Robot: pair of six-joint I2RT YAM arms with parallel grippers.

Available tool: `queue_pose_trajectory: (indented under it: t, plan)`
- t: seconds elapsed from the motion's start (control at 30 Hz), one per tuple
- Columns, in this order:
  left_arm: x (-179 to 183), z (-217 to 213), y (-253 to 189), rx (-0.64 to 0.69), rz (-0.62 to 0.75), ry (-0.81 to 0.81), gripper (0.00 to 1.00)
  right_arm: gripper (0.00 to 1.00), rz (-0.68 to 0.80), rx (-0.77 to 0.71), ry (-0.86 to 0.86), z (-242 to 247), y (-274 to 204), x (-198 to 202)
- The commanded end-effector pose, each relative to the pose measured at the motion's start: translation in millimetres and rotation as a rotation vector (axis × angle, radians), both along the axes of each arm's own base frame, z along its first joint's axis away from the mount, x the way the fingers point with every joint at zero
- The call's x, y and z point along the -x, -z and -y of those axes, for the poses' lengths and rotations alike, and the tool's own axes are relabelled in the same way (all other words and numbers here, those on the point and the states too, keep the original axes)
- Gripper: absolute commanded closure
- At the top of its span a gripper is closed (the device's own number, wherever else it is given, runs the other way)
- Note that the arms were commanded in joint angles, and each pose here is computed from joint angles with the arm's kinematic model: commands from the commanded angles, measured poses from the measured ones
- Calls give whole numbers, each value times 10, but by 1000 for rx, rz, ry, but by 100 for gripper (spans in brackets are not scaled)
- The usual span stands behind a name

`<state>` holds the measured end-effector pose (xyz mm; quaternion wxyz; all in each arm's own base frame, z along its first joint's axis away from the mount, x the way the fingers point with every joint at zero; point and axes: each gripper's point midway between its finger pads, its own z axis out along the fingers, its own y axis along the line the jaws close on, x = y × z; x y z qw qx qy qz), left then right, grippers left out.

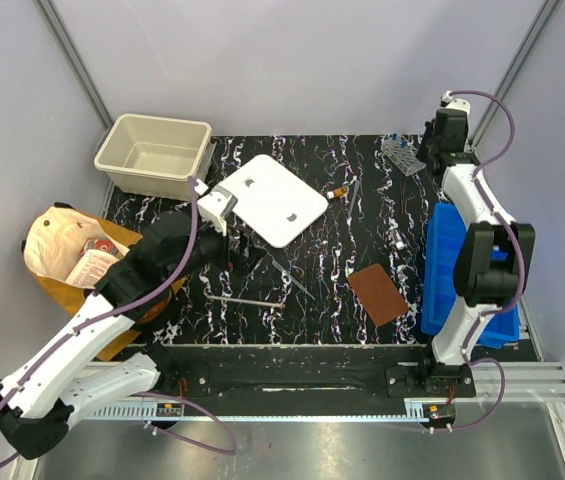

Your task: Organize the chemistry lab equipment

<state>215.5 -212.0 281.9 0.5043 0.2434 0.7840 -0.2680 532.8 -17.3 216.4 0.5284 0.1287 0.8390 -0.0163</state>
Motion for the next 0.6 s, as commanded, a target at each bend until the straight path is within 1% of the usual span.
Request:
queue_pose_trajectory:
  t: [0.0,0.07,0.27,0.4,0.57]
  plan:
    - [-40,-109,-183,26,77,-55,1,88,92,61,95,436,-159,-433]
    - [-80,-183,-199,21,92,-101,1,88,88,58,116,537,-82,-566]
    - [-102,-258,-249,24,113,-139,1,88,86,35,105,588,89,-856]
    - [-115,-270,-250,25,116,-149,1,88,80,30,95,577,177,-958]
    - [-120,-255,-237,23,112,-144,1,88,84,-15,49,477,272,-1043]
